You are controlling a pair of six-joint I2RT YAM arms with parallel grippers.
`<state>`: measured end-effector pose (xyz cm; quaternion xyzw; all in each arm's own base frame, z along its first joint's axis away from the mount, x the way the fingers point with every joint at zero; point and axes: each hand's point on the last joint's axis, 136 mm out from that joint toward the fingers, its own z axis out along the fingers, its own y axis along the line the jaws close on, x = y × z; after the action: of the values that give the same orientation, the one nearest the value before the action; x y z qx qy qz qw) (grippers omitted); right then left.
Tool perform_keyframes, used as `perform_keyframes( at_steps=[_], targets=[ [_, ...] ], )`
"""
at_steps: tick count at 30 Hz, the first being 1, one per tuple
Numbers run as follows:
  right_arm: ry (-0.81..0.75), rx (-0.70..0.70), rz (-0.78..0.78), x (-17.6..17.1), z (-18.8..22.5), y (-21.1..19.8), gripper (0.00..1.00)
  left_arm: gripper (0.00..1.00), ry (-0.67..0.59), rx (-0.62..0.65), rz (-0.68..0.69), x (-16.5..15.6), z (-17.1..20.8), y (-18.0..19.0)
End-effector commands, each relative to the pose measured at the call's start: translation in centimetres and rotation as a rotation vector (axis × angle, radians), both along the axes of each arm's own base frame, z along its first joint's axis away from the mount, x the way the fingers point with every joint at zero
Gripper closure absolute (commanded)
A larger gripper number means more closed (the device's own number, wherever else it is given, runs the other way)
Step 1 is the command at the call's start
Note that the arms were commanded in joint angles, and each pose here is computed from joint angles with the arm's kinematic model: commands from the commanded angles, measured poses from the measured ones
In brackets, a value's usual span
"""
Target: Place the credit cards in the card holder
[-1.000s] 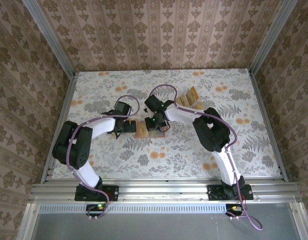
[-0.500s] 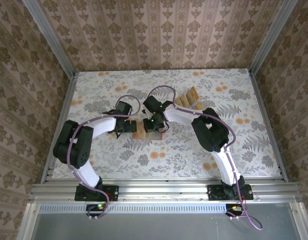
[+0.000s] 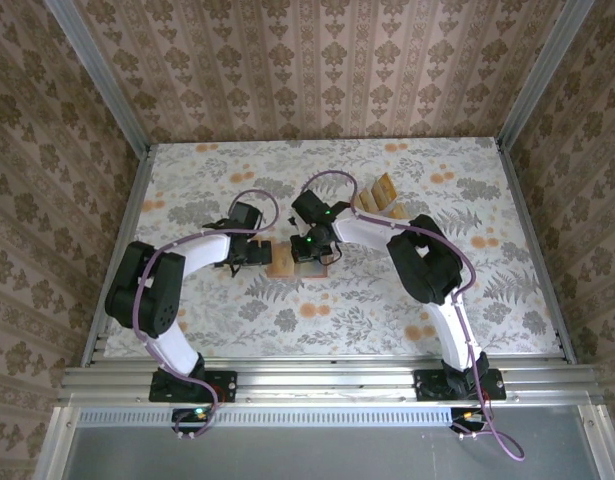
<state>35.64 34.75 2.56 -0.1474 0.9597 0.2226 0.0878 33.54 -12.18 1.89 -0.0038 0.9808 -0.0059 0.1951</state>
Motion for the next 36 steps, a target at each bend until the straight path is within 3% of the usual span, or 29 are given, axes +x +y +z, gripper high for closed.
perform_keyframes(
  at_steps=[1, 4, 17, 24, 36],
  targets=[
    [-0.032, 0.001, -0.032, 0.3, 1.4, -1.0, 0.95, 0.0, 0.025, 0.022, 0.028, -0.8, -0.4, 1.4],
    [-0.032, 0.004, -0.047, 0.3, 1.4, -1.6, 0.83, 0.0, 0.014, 0.016, 0.035, -0.5, 0.1, 1.6],
    [-0.092, 0.059, -0.086, 1.1, 5.5, -3.4, 0.65, 0.0, -0.046, -0.03, 0.02, 0.2, 2.9, 0.9],
    [-0.103, 0.041, -0.121, 1.5, 5.7, -5.7, 0.54, 0.0, -0.072, -0.057, -0.022, -0.2, 4.3, -0.7],
    [-0.068, 0.068, -0.149, 0.4, 4.3, -6.9, 0.48, 0.0, -0.09, -0.057, -0.107, -0.1, 4.8, -4.9]
  ],
)
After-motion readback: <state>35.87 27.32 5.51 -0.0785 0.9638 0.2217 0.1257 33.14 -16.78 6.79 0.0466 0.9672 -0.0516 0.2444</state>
